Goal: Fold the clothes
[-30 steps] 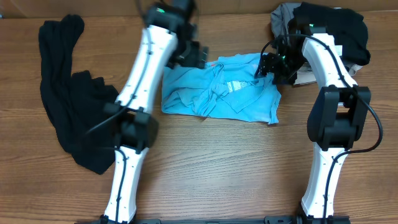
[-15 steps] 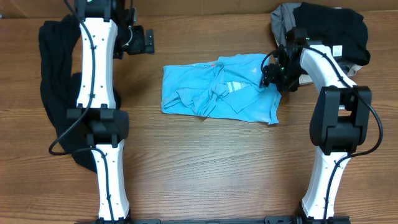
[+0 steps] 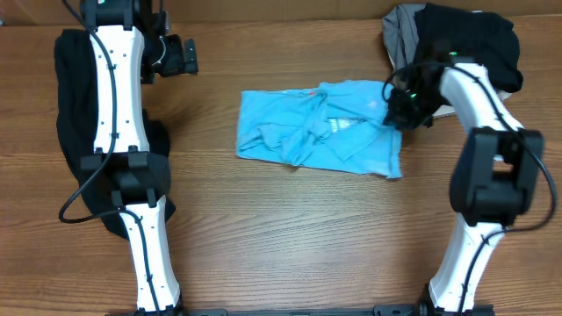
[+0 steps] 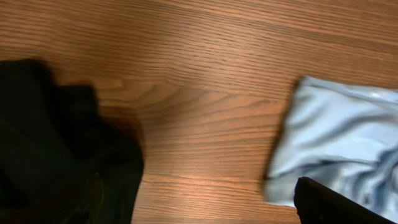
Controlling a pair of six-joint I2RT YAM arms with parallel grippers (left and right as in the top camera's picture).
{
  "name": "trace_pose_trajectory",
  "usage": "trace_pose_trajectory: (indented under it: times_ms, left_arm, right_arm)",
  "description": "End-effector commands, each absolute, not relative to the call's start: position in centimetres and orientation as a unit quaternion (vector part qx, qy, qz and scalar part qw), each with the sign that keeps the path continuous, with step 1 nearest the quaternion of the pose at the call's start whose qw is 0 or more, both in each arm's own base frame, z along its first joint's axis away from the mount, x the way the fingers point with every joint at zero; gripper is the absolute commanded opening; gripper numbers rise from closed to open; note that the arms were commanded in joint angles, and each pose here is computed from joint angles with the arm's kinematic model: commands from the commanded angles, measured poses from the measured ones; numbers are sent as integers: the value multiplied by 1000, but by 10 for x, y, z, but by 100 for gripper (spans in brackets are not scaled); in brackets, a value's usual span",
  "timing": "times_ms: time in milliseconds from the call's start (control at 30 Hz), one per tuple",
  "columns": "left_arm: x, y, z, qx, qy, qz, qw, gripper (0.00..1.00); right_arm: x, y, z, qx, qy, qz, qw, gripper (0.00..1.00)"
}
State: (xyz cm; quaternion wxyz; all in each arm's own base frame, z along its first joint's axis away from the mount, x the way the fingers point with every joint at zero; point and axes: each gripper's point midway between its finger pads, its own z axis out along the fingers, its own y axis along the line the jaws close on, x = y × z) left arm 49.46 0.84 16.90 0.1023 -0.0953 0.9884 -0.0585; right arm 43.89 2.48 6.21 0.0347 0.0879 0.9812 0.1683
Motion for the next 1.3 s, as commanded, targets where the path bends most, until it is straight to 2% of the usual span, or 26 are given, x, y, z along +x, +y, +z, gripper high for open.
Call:
trace_pose_trajectory:
  times_ms: [0,167,300,400,433,467,567,633,700,733,967,1267]
  left_arm:
    - [494,20,185,-92,987,-50,123,100]
    - [494,20,185,-83,988,-49,123,100]
    - [494,19,184,-79,988,-48,123,100]
    - [494,19,184,-79,988,-50,123,100]
    - [494,19,184,-79,988,-50,123,100]
    - [494,19,184,-79,988,-50,123,100]
    - [494,19,184,-77,988,-50,123,100]
    - [494,18,184,-73,988,-50,123,100]
    - [494,18,184,-71,989,-50,123,100]
    - [494,18,184,-71,989,-50,123,100]
    - [495,19,184,-71,988,-50,125,100]
    - [497,19,180,-71,988,-50,124,100]
  right_arm:
    - [447,23,152,72,972,172,141,4]
    - [437,76,185,10,969,183,169,4]
    - [436,143,179,-46,965,195,169,4]
    - [438,193,164,-73,963,192,173,12]
    - [438,207,156,-81,964,187,174,18]
    - [439,221,147,-86,964,181,174,30]
    - [436,251,116,-99,968,165,161,75]
    - [432,258,103,-94,971,160,148,89]
    - [431,258,102,-78,973,162,143,98]
    - [432,254,111,-72,973,163,146,100]
    - [422,206,143,-33,982,129,135,100]
    - [372,168,91,6,996,83,13,100]
